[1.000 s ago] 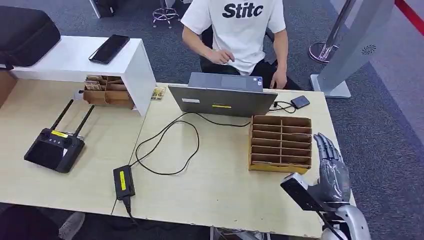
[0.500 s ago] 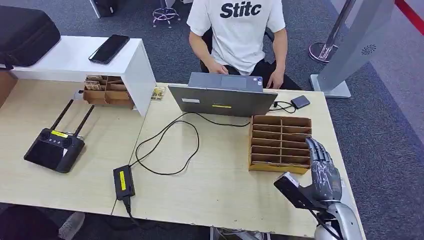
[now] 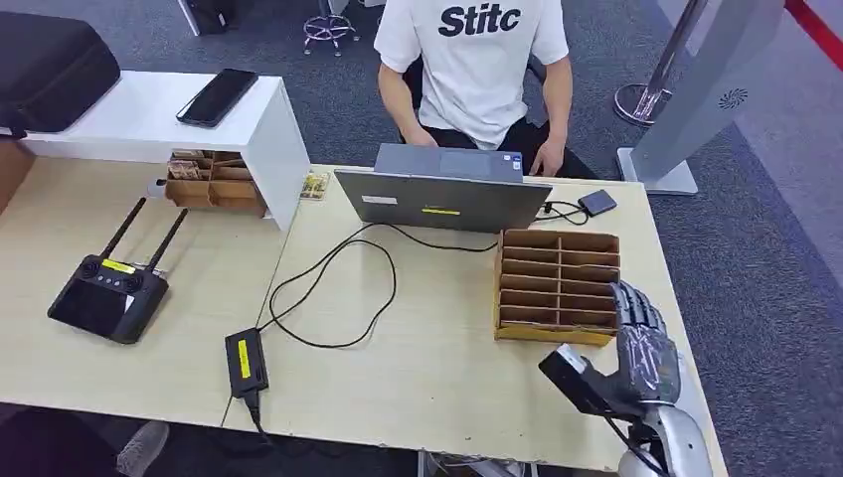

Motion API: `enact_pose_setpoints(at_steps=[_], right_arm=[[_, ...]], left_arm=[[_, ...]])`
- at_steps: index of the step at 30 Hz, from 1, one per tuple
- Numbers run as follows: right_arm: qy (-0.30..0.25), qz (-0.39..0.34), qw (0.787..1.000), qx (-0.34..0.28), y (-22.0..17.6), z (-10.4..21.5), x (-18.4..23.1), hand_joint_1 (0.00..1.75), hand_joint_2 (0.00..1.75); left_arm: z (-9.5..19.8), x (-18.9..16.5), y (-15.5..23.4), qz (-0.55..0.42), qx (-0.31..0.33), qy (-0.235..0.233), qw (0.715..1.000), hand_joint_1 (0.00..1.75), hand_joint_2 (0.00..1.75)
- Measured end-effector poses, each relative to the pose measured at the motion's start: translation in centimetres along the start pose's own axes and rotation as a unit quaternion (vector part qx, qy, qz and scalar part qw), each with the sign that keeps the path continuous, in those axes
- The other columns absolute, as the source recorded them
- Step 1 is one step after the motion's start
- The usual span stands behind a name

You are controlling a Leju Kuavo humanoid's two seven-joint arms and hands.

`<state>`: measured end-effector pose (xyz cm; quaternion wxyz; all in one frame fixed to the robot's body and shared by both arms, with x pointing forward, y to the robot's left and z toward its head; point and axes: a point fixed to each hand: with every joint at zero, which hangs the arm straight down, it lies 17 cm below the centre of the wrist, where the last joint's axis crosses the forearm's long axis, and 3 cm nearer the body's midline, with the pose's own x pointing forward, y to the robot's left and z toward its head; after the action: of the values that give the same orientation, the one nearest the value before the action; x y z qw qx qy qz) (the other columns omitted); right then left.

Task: Pass the card to the sensor for recognition and then transmit it.

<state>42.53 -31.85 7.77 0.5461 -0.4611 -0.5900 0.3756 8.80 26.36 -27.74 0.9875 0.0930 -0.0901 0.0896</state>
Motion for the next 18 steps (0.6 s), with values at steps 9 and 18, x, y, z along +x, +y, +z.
enact_pose_setpoints(at_steps=[9, 18], right_arm=[[0.004, 0.024, 1.0, 0.004, 0.47, 0.14, -0.31, 0.0, 1.75], [-0.004, 0.059, 0.998, -0.002, 0.37, 0.07, 0.3, 0.0, 1.75]], left_arm=[[0.0, 0.0, 0.0, 0.0, 0.0, 0.0, 1.0, 0.0, 1.75], [0.0, 0.03, -0.02, -0.001, 0.0, -0.001, 1.0, 0.0, 1.75]])
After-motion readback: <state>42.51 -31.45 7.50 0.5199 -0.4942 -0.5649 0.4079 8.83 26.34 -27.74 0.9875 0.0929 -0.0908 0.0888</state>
